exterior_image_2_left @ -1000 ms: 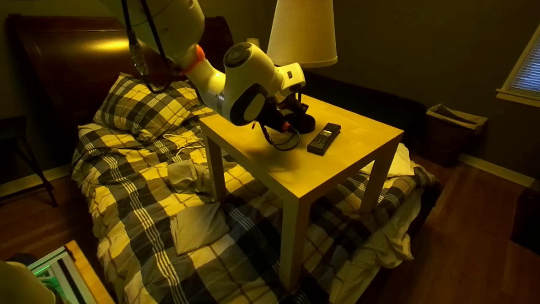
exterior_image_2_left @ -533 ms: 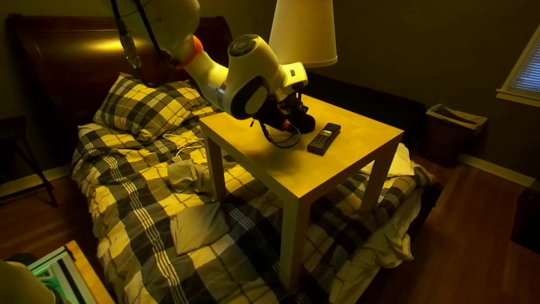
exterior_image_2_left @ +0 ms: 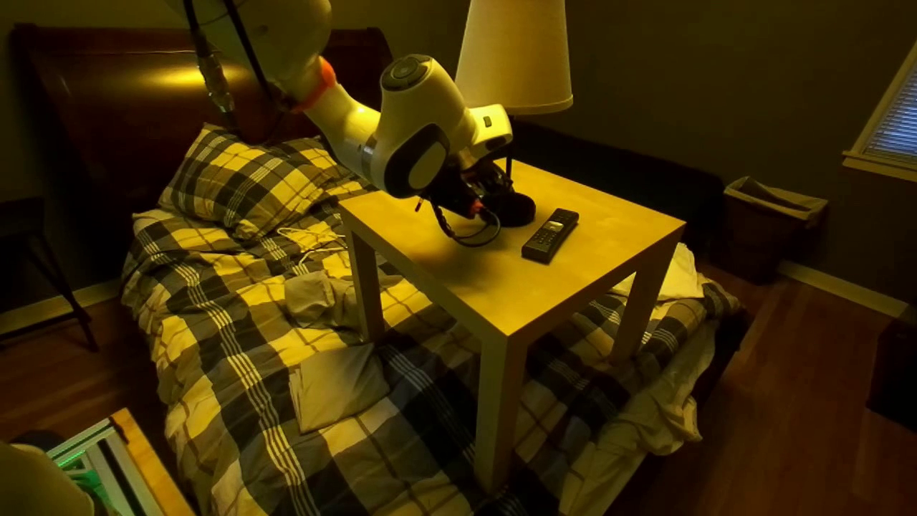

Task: Press the button on the base of the lamp to turn it on

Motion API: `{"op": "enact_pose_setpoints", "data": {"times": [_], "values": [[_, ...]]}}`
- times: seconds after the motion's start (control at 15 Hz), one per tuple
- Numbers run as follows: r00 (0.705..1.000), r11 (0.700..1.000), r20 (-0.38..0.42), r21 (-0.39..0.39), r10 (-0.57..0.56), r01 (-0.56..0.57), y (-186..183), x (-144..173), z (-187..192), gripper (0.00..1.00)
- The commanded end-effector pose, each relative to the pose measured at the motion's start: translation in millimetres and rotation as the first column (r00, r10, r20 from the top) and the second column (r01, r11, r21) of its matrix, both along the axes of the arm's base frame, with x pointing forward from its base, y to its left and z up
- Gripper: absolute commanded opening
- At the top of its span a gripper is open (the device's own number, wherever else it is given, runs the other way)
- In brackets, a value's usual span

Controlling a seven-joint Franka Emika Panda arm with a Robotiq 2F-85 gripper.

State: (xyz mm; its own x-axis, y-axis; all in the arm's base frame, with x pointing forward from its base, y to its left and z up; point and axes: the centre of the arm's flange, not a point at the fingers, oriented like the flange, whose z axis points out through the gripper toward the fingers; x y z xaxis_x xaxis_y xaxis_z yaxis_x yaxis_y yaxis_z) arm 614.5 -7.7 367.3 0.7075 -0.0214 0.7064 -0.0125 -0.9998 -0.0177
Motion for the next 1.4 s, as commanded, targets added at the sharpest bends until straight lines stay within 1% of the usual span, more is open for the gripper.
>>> {"op": "enact_pose_setpoints", "data": {"times": [0.0, 0.53, 1.0, 1.33], "values": [[1.0, 1.0, -0.008, 0.014, -0.006, 0.006, 3, -4, -5, 0.0], [1.0, 1.0, 0.005, 0.012, -0.014, 0.014, 1, 1, -11, 0.0], [0.999, 0.999, 0.044, 0.022, -0.029, 0.028, 1, 6, -11, 0.0], [0.997, 0.998, 0.054, 0.029, -0.048, 0.047, -1, 9, -13, 0.0]]}}
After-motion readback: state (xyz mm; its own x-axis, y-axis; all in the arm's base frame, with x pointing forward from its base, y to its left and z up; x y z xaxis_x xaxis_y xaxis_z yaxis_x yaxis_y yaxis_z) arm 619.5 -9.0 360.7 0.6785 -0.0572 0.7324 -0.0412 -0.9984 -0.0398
